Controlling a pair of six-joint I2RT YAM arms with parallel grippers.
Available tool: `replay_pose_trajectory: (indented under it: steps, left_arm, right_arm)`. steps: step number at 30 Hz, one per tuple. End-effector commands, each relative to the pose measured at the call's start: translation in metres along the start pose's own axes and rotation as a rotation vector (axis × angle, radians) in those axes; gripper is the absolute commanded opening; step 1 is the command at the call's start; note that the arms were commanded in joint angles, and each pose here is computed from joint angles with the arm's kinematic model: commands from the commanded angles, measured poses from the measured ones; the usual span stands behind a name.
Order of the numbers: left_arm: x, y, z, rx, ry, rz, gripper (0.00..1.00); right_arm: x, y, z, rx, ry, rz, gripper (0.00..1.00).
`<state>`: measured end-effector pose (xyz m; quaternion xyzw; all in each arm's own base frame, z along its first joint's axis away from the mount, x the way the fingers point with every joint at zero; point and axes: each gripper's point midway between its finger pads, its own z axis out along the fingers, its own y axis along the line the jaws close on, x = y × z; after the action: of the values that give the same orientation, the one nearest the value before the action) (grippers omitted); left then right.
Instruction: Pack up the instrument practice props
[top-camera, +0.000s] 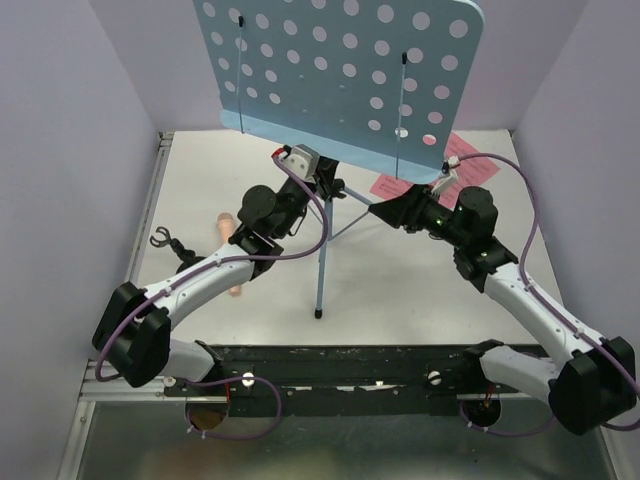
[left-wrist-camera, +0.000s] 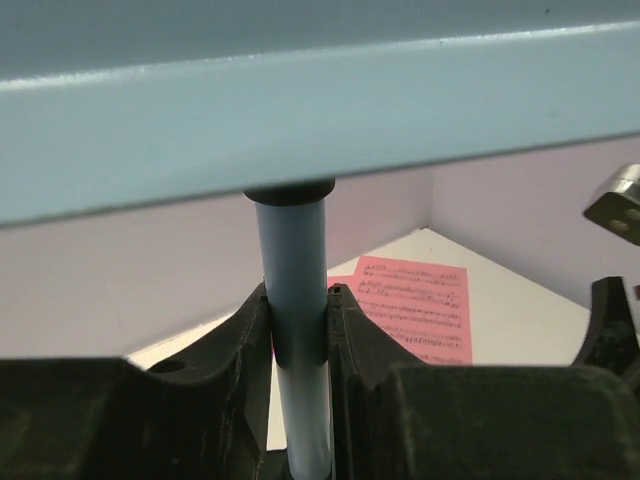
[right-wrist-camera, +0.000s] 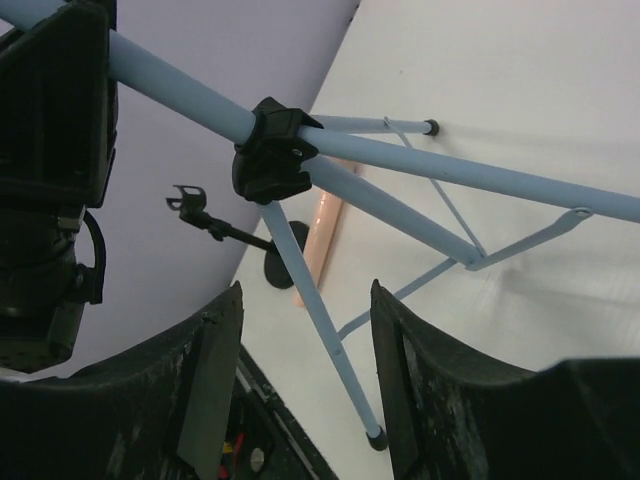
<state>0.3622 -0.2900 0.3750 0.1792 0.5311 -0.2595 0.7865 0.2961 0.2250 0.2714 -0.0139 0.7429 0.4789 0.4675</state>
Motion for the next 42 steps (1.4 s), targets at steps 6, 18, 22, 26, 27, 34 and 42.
replay_pose_trajectory:
  steps: [6, 18, 22, 26, 27, 34, 42]
  left_arm:
    - [-0.021, -0.011, -0.023, 0.122, 0.013, 0.058, 0.0]
    - [-0.016, -0.015, -0.036, 0.135, -0.003, -0.002, 0.0]
    - [-0.017, -0.013, -0.037, 0.123, -0.01, -0.007, 0.0]
    - [-0.017, -0.011, -0.037, 0.112, -0.01, -0.008, 0.0]
    - [-0.017, -0.012, -0.037, 0.113, -0.011, -0.01, 0.0]
    - [-0.015, -0.012, -0.038, 0.113, -0.011, -0.021, 0.0]
    - [-0.015, -0.012, -0.04, 0.112, -0.011, -0.021, 0.0]
  right_arm:
    - [0.009, 0.046, 0.027, -0.23, 0.119, 0.231, 0.68]
    - [0.021, 0.059, 0.065, -0.332, 0.178, 0.462, 0.65]
    - [0.019, 0.067, 0.074, -0.346, 0.175, 0.482, 0.54]
    - [0.022, 0.066, 0.079, -0.334, 0.189, 0.489, 0.49]
    - [0.024, 0.066, 0.079, -0.336, 0.201, 0.496, 0.53]
    - [0.04, 0.07, 0.086, -0.342, 0.256, 0.52, 0.31]
    - [0.04, 0.073, 0.09, -0.351, 0.252, 0.472, 0.01]
